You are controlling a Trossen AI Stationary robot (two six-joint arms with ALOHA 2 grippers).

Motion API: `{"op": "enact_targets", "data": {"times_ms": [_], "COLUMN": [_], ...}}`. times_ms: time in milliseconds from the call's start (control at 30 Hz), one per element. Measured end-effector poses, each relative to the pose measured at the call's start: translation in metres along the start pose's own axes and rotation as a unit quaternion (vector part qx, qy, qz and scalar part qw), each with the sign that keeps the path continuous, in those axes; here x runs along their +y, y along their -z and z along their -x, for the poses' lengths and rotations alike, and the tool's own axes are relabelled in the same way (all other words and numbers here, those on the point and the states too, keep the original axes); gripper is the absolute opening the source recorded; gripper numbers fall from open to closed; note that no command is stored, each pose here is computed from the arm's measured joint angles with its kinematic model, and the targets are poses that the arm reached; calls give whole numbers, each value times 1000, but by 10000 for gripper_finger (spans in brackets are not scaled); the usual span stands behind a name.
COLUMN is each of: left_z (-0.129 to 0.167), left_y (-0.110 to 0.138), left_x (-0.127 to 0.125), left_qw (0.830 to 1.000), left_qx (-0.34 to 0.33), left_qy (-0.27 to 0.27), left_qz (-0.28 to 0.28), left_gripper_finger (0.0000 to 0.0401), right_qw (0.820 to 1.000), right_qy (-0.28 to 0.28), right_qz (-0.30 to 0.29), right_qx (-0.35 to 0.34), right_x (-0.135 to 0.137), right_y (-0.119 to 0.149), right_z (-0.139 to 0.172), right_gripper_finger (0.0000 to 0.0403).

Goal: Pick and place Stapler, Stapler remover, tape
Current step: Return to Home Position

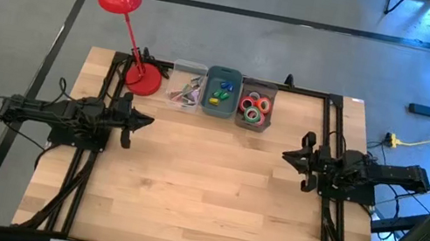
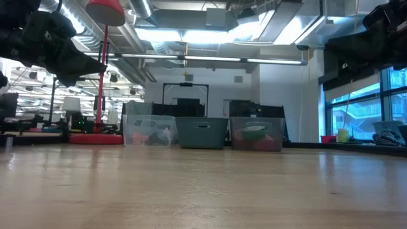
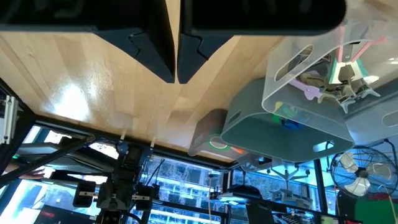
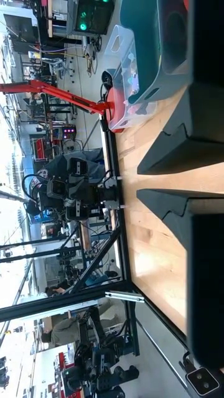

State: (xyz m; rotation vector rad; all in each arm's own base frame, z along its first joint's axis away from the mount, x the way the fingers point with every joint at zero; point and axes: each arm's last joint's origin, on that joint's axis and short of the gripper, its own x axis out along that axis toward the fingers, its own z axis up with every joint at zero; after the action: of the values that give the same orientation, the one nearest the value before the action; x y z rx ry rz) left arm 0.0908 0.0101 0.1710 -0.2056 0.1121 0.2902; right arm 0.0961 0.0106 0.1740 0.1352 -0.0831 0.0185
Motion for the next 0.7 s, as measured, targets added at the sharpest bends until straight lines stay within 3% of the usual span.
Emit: {"op": "enact_targets", "data": {"times_ms": [700], "left_z": [0], "left_y": [0], "left_x": [0], "left_qw": [1000], "left_qx": [0], "left_qy": [0], "left_qz": [0], "left_gripper_finger": [7], "right_qw": [1000], "right_qy": [-2], "right_qz": [0], "right_qx": [1], "right_x": [0], "right_y": [0], "right_z": [0], "right_gripper_finger": [51]}}
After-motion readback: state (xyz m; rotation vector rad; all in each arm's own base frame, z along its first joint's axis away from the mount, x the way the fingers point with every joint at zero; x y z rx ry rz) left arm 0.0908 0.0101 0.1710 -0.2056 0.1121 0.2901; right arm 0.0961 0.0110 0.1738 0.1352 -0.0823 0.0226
